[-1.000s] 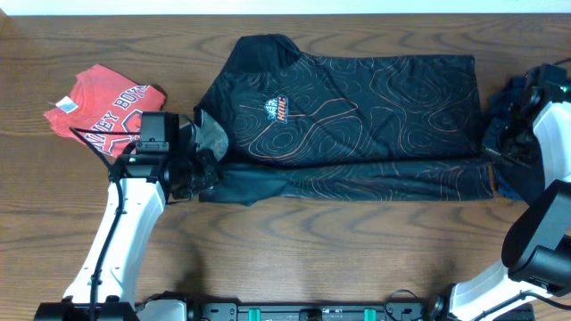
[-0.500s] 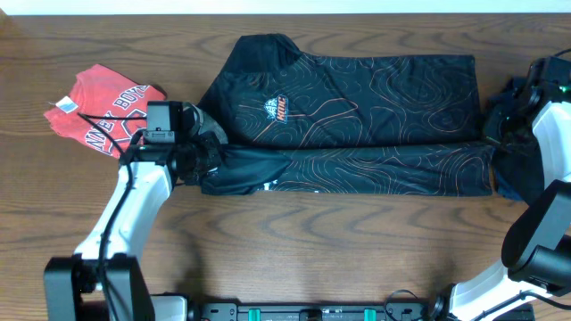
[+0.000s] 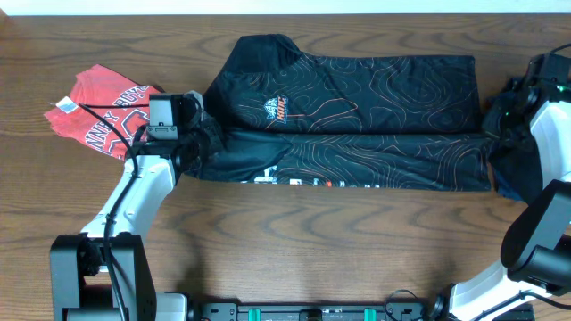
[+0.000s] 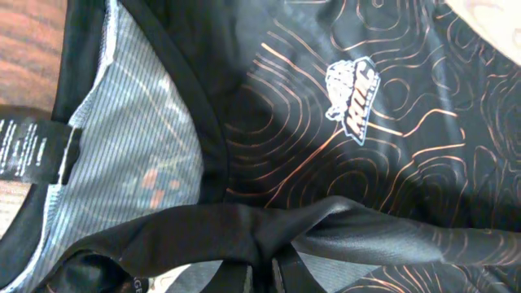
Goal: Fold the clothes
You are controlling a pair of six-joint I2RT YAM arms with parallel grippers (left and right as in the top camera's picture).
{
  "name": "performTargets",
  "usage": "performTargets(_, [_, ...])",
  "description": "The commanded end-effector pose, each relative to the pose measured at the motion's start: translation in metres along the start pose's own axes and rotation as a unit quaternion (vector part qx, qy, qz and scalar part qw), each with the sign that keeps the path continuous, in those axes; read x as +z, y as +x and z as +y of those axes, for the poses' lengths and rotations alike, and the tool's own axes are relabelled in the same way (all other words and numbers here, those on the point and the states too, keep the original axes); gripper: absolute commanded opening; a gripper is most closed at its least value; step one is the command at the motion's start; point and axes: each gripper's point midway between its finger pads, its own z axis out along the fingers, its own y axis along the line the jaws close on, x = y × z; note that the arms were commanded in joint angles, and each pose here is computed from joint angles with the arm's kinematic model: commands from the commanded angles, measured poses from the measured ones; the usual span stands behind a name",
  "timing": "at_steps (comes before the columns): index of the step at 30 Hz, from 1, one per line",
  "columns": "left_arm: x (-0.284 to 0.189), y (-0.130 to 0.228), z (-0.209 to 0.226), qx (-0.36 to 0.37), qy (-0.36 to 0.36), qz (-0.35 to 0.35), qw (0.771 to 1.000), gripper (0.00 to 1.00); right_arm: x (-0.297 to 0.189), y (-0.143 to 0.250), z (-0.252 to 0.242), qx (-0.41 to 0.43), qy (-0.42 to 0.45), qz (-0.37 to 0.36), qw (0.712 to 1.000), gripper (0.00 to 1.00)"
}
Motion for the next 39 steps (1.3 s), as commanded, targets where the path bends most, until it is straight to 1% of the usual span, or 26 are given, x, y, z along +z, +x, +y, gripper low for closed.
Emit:
performTargets(1, [0.001, -0.005, 0.002, -0.004, -0.001, -0.007, 1.000, 0.08, -0.004, -0.002, 0.006, -0.001, 0.000, -0.010, 1.000, 0.02])
performTargets(2, [0.001, -0.005, 0.002, -0.004, -0.001, -0.008, 1.000, 0.13, -0.004, -0.003, 0.007, -0.002, -0.001, -0.011, 1.000, 0.05])
performTargets(3, [0.001, -0.006, 0.002, -0.004, -0.002, -0.009, 1.000, 0.27, -0.004, -0.003, 0.008, -0.003, -0.001, -0.012, 1.000, 0.11])
performTargets(4, [0.001, -0.006, 0.002, -0.004, -0.002, -0.009, 1.000, 0.42, -0.004, -0.003, 0.008, -0.004, -0.002, -0.012, 1.000, 0.20])
performTargets(5, [0.001, -0.005, 0.002, -0.004, -0.002, -0.008, 1.000, 0.62, -0.004, -0.003, 0.009, -0.005, -0.002, -0.013, 1.000, 0.30])
performTargets(6, [0.001, -0.005, 0.002, -0.004, -0.003, -0.008, 1.000, 0.71, -0.004, -0.003, 0.009, -0.005, -0.002, -0.013, 1.000, 0.34])
performTargets(7, [0.001, -0.004, 0.003, -0.004, -0.004, -0.006, 1.000, 0.76, -0.004, -0.003, 0.009, -0.005, -0.002, -0.012, 1.000, 0.34])
performTargets(8, [0.001, -0.003, 0.004, -0.002, -0.006, -0.004, 1.000, 0.79, -0.003, -0.002, 0.009, -0.005, -0.001, -0.011, 1.000, 0.34])
performTargets(11, [0.001, 0.001, 0.015, -0.008, -0.037, 0.000, 0.999, 0.79, -0.002, 0.000, 0.008, -0.006, 0.002, -0.006, 1.000, 0.33])
performTargets(15, [-0.004, 0.012, 0.045, -0.019, -0.117, 0.011, 0.993, 0.79, 0.002, 0.012, 0.005, -0.007, 0.008, 0.019, 1.000, 0.32])
performTargets(19, [-0.011, 0.021, 0.067, -0.024, -0.177, 0.023, 0.984, 0.79, 0.009, 0.028, 0.002, -0.009, 0.014, 0.045, 0.999, 0.32])
performTargets(28, [-0.012, 0.028, 0.074, -0.042, -0.194, 0.029, 0.980, 0.79, 0.043, 0.072, -0.007, -0.012, 0.023, 0.082, 0.996, 0.35])
performTargets(33, [-0.002, 0.033, 0.081, -0.045, -0.199, 0.041, 0.978, 0.80, 0.052, 0.082, -0.009, -0.013, 0.026, 0.088, 0.996, 0.37])
performTargets(39, [0.016, 0.039, 0.091, -0.049, -0.207, 0.057, 0.976, 0.80, 0.057, 0.092, -0.011, -0.014, 0.028, 0.096, 0.995, 0.36])
